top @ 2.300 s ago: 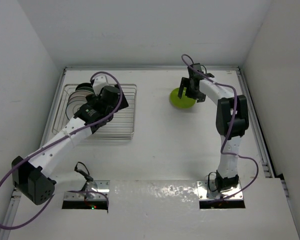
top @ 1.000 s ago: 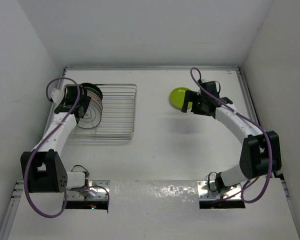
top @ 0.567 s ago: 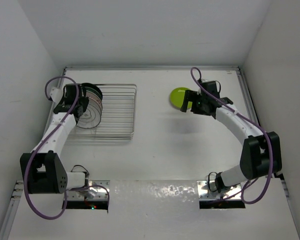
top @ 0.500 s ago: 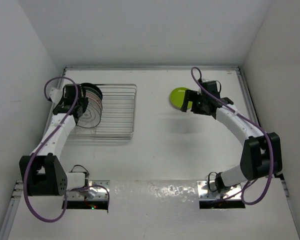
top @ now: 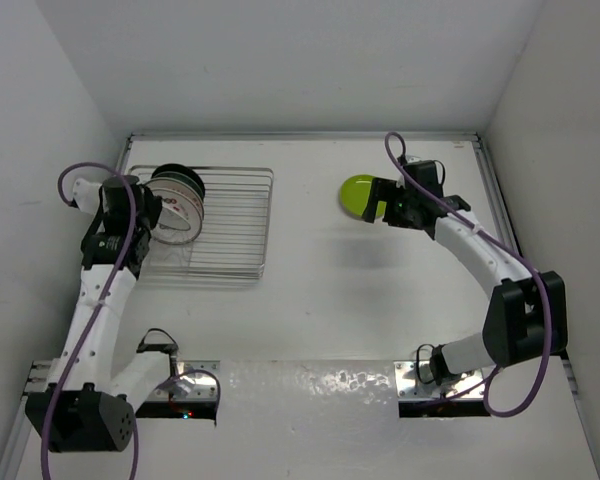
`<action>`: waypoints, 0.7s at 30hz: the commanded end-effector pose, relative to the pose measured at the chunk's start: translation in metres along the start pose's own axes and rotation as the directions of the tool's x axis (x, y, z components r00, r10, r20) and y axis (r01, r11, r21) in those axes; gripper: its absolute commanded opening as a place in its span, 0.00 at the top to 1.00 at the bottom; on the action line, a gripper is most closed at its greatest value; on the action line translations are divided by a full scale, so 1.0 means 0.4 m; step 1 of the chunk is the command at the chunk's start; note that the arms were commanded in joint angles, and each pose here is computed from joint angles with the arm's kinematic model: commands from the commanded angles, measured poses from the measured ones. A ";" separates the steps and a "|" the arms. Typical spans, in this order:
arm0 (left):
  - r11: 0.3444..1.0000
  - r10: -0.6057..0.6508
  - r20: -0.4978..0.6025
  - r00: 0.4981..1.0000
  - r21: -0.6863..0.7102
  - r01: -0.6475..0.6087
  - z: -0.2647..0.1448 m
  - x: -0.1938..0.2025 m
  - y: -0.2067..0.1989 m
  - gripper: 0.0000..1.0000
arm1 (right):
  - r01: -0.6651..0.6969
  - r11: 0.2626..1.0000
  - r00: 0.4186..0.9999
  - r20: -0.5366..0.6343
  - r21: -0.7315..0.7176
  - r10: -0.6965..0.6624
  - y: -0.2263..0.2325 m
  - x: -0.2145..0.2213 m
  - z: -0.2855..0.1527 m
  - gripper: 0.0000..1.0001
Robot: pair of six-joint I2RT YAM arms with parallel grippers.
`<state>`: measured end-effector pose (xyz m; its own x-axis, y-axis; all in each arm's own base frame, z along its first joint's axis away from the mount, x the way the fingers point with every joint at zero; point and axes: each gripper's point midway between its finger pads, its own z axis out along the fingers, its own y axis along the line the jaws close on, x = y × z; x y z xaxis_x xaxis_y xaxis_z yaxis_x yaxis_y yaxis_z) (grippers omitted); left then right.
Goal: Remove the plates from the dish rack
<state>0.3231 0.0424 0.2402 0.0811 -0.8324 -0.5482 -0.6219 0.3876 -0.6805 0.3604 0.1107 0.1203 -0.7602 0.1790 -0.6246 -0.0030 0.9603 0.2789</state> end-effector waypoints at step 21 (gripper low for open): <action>-0.193 0.814 0.572 0.103 0.433 -0.881 -0.333 0.420 -0.527 1.00 | -0.282 0.810 0.880 0.198 -0.514 0.432 0.154 -0.304 -0.314 0.01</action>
<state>0.3689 -0.2217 0.3860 -0.1304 0.0904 -0.9873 0.4050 0.9138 0.0302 0.3697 0.1198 0.2643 -0.5788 0.5448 -0.6068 -0.0623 0.7124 0.6990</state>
